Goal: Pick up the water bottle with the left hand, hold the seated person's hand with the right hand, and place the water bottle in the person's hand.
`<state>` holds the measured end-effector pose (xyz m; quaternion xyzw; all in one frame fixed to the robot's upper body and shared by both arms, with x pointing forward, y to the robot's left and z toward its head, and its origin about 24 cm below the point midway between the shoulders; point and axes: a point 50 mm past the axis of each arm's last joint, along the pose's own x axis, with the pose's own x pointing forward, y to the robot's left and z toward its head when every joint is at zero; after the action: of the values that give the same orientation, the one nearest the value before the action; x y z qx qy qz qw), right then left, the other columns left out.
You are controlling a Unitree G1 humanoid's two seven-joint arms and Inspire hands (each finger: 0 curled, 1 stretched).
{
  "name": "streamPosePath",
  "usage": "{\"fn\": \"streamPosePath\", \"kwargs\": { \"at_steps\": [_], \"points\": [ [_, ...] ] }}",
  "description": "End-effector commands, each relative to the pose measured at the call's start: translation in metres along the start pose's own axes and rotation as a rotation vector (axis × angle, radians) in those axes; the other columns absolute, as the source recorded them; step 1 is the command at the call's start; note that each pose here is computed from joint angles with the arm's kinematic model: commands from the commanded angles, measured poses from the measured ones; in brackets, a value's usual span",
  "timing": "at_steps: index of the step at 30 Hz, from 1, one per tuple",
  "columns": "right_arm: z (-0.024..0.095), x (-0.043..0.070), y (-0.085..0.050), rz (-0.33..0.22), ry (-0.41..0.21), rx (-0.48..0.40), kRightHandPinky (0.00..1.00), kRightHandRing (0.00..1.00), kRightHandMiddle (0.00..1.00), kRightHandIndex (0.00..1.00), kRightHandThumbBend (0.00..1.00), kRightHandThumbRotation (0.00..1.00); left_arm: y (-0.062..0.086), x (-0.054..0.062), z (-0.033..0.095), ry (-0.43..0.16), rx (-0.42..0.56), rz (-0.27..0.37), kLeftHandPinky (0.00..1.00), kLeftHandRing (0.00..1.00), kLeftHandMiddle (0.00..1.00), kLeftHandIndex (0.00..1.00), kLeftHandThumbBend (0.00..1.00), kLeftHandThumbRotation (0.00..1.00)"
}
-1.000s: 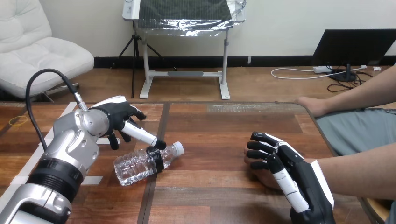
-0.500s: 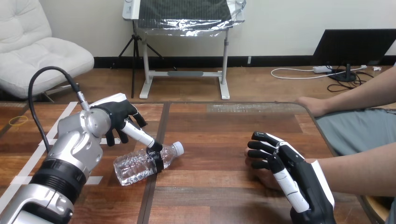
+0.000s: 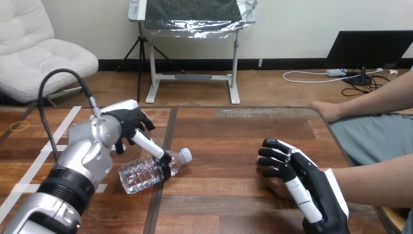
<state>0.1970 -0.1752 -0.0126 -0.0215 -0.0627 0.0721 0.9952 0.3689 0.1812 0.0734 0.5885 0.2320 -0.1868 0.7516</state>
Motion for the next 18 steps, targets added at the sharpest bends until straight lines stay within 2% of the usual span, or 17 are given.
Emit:
{"fn": "streamPosePath", "kwargs": {
  "at_steps": [1, 10, 18],
  "points": [
    [0.016, 0.013, 0.003, 0.007, -0.091, -0.006, 0.67, 0.74, 0.76, 0.78, 0.81, 0.80, 0.013, -0.002, 0.019, -0.049, 0.058, 0.044, 0.98, 0.94, 0.88, 0.81, 1.00, 0.36],
    [0.015, 0.013, 0.003, 0.004, -0.087, -0.007, 0.68, 0.74, 0.76, 0.78, 0.82, 0.80, 0.007, -0.001, 0.022, -0.053, 0.076, 0.035, 1.00, 0.90, 0.84, 0.77, 1.00, 0.38],
    [0.015, 0.013, 0.004, 0.004, -0.089, -0.004, 0.68, 0.74, 0.76, 0.78, 0.81, 0.80, 0.002, 0.000, 0.023, -0.063, 0.087, 0.030, 1.00, 0.91, 0.84, 0.77, 1.00, 0.37]
  ]
}}
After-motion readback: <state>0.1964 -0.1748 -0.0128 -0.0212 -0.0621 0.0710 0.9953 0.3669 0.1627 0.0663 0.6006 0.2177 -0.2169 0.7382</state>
